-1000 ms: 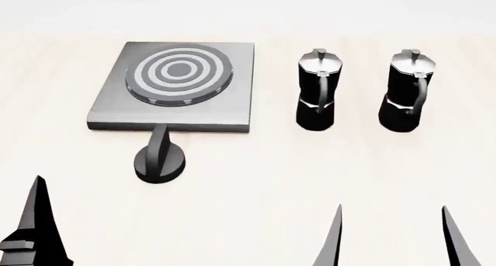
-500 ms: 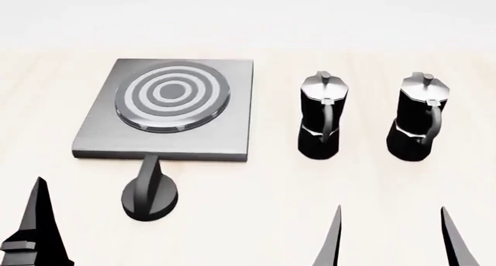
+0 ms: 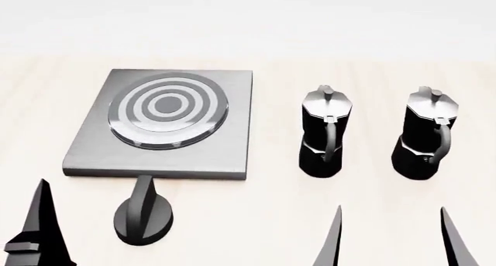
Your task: Turn off the stove.
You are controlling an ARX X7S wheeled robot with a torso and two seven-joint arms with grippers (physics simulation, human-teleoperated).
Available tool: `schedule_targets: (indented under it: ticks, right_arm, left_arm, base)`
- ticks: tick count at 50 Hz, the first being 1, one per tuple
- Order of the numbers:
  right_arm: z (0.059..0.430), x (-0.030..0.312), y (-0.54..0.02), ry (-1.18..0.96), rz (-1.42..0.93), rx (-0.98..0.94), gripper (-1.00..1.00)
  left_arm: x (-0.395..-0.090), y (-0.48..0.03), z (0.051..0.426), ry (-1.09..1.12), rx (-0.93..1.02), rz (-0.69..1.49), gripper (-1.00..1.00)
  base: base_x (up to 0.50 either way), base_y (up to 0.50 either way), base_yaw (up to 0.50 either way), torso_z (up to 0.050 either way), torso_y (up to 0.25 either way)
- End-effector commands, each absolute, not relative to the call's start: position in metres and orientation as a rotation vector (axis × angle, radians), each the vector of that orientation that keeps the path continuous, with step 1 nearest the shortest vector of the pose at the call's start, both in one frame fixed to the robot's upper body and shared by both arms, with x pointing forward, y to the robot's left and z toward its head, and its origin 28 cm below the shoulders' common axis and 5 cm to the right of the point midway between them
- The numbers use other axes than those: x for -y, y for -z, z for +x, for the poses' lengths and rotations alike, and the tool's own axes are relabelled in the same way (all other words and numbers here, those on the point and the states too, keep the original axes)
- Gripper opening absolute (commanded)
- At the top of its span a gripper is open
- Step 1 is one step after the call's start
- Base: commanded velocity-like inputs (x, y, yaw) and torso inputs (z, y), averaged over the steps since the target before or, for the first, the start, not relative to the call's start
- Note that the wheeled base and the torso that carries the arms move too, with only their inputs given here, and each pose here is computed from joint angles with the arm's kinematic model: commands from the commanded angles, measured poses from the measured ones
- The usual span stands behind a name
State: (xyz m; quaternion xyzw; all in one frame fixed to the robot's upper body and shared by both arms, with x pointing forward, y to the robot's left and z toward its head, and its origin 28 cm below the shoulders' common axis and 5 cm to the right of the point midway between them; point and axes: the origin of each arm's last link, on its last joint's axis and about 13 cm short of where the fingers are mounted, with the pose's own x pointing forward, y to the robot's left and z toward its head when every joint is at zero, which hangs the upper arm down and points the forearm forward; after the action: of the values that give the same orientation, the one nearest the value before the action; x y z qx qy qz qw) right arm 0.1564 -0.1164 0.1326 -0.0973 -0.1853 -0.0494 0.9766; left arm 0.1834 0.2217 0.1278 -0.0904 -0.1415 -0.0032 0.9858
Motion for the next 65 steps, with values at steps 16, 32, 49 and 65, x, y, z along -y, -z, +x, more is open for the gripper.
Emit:
schedule_targets:
  ticks: [16, 32, 49, 65]
  right_arm:
    - [0.157, 0.118, -0.131, 0.107, -0.21, 0.372, 1.0]
    - [0.158, 0.118, -0.13, 0.108, -0.208, 0.371, 1.0]
    - [0.158, 0.118, -0.131, 0.106, -0.208, 0.375, 1.0]
    - [0.159, 0.118, -0.13, 0.102, -0.204, 0.371, 1.0]
  left_arm:
    - [-0.223, -0.124, 0.185, -0.002, 0.29, -0.162, 1.0]
    - [-0.224, -0.124, 0.185, -0.006, 0.284, -0.167, 1.0]
    - [-0.223, -0.125, 0.184, -0.003, 0.287, -0.165, 1.0]
    - [-0.208, -0.137, 0.181, 0.057, 0.318, -0.201, 1.0]
  base:
    - [0.0, 0.0, 0.0, 0.0, -0.066]
    - [0.0, 0.0, 0.0, -0.002, -0.249]
    - [0.0, 0.0, 0.0, -0.003, -0.196]
    - [0.0, 0.0, 0.0, 0.0, -0.004]
